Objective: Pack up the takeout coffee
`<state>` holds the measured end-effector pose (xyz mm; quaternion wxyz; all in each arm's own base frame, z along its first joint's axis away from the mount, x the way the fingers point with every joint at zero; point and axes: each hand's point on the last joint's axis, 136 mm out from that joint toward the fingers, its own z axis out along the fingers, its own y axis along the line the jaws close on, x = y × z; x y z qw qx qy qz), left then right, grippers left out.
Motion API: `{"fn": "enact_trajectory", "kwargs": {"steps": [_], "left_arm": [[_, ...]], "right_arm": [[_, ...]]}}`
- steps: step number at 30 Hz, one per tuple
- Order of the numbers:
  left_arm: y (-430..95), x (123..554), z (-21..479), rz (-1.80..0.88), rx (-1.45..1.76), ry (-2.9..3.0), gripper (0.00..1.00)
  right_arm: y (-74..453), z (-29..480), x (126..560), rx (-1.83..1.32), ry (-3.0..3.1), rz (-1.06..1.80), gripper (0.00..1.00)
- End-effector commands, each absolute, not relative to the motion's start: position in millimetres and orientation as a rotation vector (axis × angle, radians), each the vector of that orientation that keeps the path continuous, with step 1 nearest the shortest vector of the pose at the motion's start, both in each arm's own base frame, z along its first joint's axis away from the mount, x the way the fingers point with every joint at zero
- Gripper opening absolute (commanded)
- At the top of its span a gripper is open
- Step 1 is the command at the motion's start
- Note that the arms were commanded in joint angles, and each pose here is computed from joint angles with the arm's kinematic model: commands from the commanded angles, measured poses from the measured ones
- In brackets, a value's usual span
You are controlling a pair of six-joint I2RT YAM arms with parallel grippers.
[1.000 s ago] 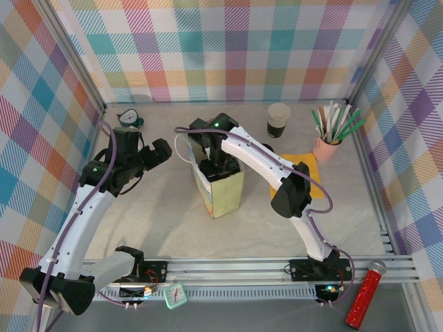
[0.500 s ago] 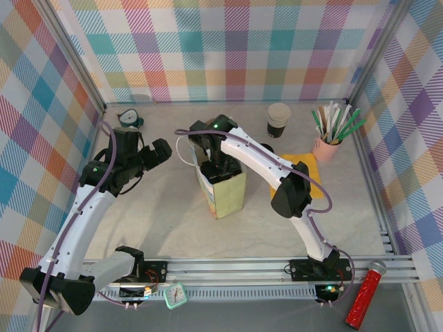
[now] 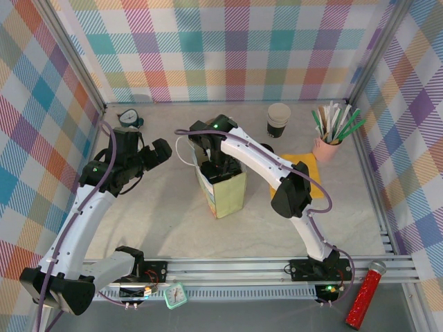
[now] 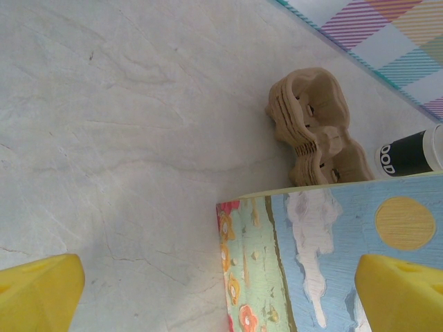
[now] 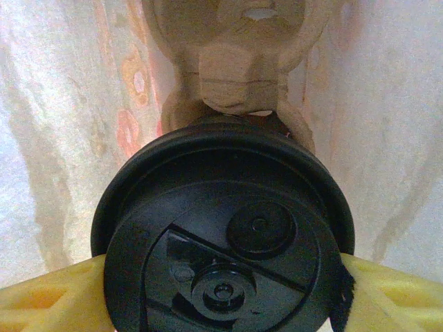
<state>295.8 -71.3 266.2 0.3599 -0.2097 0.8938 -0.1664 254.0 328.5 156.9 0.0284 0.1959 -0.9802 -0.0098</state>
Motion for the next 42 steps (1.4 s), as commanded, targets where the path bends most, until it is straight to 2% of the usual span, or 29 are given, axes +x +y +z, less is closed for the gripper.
{"fn": "enact_trajectory", "kwargs": {"steps": [1, 42], "left_arm": [[-72.1, 296.7, 273.4, -0.461, -0.538, 2.277, 1.00], [-73.4, 297.3, 274.8, -0.470, -0.539, 2.277, 1.00]], "right_arm": [[305.1, 167.3, 237.5, 0.583, -2.972, 0.069, 0.73], [300.8, 163.0, 239.8, 0.573, -2.976, 0.094, 0.73]]}}
